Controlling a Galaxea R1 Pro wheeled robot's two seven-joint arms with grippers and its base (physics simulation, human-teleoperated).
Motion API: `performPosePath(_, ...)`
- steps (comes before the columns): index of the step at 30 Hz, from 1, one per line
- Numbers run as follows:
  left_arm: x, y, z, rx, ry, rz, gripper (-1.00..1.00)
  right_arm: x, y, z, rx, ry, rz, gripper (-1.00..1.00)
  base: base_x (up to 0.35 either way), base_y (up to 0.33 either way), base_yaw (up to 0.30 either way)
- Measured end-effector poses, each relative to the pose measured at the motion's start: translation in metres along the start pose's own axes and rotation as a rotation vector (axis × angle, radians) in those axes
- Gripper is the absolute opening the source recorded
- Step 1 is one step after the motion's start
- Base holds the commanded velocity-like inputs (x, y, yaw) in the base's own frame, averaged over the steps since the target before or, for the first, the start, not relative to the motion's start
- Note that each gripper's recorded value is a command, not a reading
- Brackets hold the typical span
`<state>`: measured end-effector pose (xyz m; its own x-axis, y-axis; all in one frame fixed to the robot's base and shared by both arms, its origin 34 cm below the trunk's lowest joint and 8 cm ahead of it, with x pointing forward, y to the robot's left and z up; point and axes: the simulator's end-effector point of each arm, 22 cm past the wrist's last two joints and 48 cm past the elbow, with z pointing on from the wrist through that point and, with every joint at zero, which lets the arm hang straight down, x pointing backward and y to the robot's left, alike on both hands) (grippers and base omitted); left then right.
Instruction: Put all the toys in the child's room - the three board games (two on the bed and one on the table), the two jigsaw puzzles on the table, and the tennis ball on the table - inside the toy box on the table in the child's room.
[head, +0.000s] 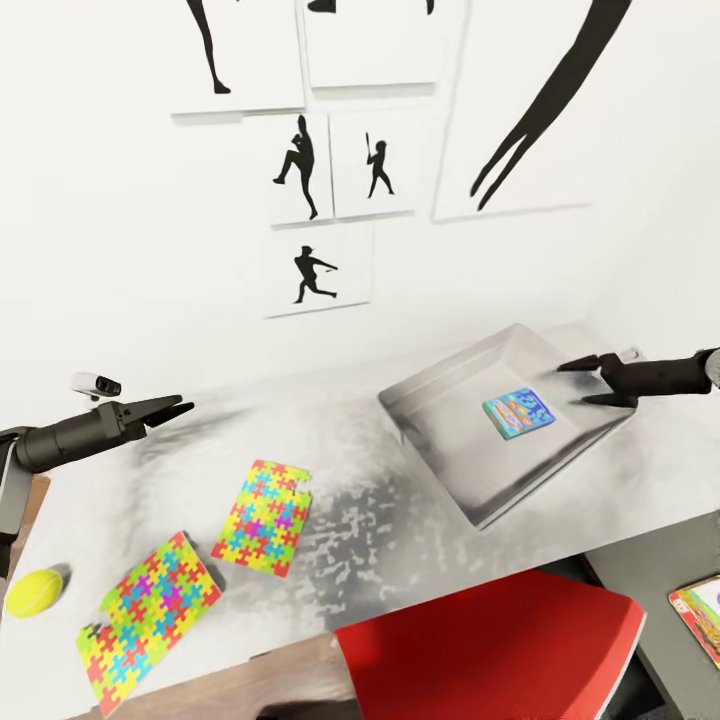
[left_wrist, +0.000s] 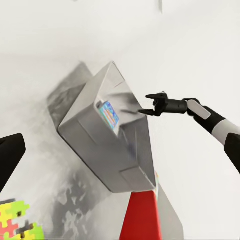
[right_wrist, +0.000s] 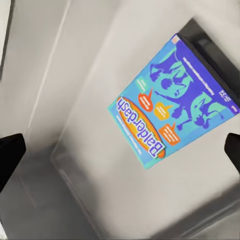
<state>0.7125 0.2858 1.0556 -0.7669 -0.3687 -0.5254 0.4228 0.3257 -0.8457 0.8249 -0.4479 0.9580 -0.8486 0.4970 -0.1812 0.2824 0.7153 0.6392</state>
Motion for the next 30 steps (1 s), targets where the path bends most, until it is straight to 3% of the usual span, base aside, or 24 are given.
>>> performPosePath(10,-0.004,-0.006,-0.001,0.002,-0.003,0.013,1.00,-0.020,0.045,-0.011,-0.081,-0.050,-0.077,1.00,0.000,0.000,-0.152)
performPosePath(20,-0.007,-0.011,-0.003,0.003,-0.006,0.021,1.00,-0.026,0.086,-0.039,-0.272,-0.075,-0.104,1.00,0.000,0.000,-0.114)
performPosePath(25,-0.007,-0.012,-0.003,0.004,-0.006,0.023,1.00,-0.035,0.094,-0.070,-0.334,-0.111,-0.140,1.00,0.000,0.000,-0.042)
performPosePath(30,-0.008,-0.012,-0.004,0.002,-0.007,0.024,1.00,-0.039,0.087,-0.088,-0.330,-0.131,-0.162,1.00,0.000,0.000,-0.009)
